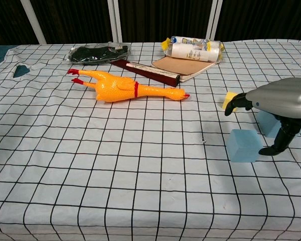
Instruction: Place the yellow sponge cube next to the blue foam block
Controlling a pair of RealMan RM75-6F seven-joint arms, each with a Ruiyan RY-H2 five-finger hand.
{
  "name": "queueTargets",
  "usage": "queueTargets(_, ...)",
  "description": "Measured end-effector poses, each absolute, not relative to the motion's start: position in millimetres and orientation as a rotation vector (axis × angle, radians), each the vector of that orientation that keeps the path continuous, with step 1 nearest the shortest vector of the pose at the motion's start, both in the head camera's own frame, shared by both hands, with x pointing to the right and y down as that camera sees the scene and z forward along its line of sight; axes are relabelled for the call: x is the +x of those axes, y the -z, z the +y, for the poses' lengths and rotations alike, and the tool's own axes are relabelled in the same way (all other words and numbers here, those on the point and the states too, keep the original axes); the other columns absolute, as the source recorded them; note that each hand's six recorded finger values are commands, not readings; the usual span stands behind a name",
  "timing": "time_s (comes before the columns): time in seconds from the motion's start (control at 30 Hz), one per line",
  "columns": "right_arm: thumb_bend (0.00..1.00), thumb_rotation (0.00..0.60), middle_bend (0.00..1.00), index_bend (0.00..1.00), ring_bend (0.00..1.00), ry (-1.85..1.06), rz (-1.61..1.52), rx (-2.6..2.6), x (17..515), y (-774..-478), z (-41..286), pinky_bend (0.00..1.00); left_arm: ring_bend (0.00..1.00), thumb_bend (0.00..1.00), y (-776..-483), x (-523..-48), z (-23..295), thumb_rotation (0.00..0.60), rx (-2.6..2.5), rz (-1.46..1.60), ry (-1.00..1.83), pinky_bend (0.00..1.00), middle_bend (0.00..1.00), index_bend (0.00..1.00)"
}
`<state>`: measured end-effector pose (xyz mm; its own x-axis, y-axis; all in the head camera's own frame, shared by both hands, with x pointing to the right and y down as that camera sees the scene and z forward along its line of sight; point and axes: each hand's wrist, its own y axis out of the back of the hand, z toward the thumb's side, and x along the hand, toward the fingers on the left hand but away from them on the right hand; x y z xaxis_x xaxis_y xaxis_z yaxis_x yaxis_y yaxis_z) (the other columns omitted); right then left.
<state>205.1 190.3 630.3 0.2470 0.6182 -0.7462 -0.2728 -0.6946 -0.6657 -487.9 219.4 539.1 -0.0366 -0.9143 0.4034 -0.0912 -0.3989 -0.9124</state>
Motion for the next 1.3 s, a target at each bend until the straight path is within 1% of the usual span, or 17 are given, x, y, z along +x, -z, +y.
queueTargets(0.4, 0.16, 0.6, 0.09, 0.19, 0.16, -1.579, -0.299, -1.754, 216.9, -652.8, 198.7, 0.09, 0.0, 0.14, -539.2, -487.8, 219.5, 0.6, -1.545, 1.09, 1.514, 0.0, 0.04, 0.08)
queueTargets(0.67, 0.16, 0.6, 0.09, 0.28, 0.16, -1.599, -0.292, -1.746, 221.0, -664.7, 201.4, 0.09, 0.0, 0.14, -539.3, -488.0, 219.4, 0.6, -1.543, 1.088, 1.515, 0.0, 0.04, 0.08)
queueTargets(0.9, 0.17, 0.6, 0.09, 0.31, 0.16, -1.601, -0.309, -1.738, 221.4, -668.3, 198.9, 0.09, 0.0, 0.14, -539.4, -488.2, 219.5, 0.6, -1.542, 1.087, 1.517, 0.0, 0.04, 0.08)
queueTargets(1.07, 0.22, 0.6, 0.09, 0.36, 0.16, -1.607, -0.328, -1.738, 221.1, -671.2, 196.9, 0.09, 0.0, 0.14, -539.2, -488.1, 219.7, 0.6, -1.545, 1.088, 1.516, 0.0, 0.04, 0.08)
queueTargets(1.2, 0.29, 0.6, 0.09, 0.43, 0.16, -1.61, -0.342, -1.747, 220.7, -673.5, 196.8, 0.09, 0.0, 0.14, -539.2, -488.3, 219.7, 0.6, -1.544, 1.087, 1.518, 0.0, 0.04, 0.08)
queueTargets(1.3, 0.3, 0.6, 0.09, 0.44, 0.16, -1.604, -0.367, -1.757, 219.0, -673.3, 195.6, 0.09, 0.0, 0.14, -539.3, -488.3, 219.7, 0.6, -1.543, 1.087, 1.518, 0.0, 0.04, 0.08)
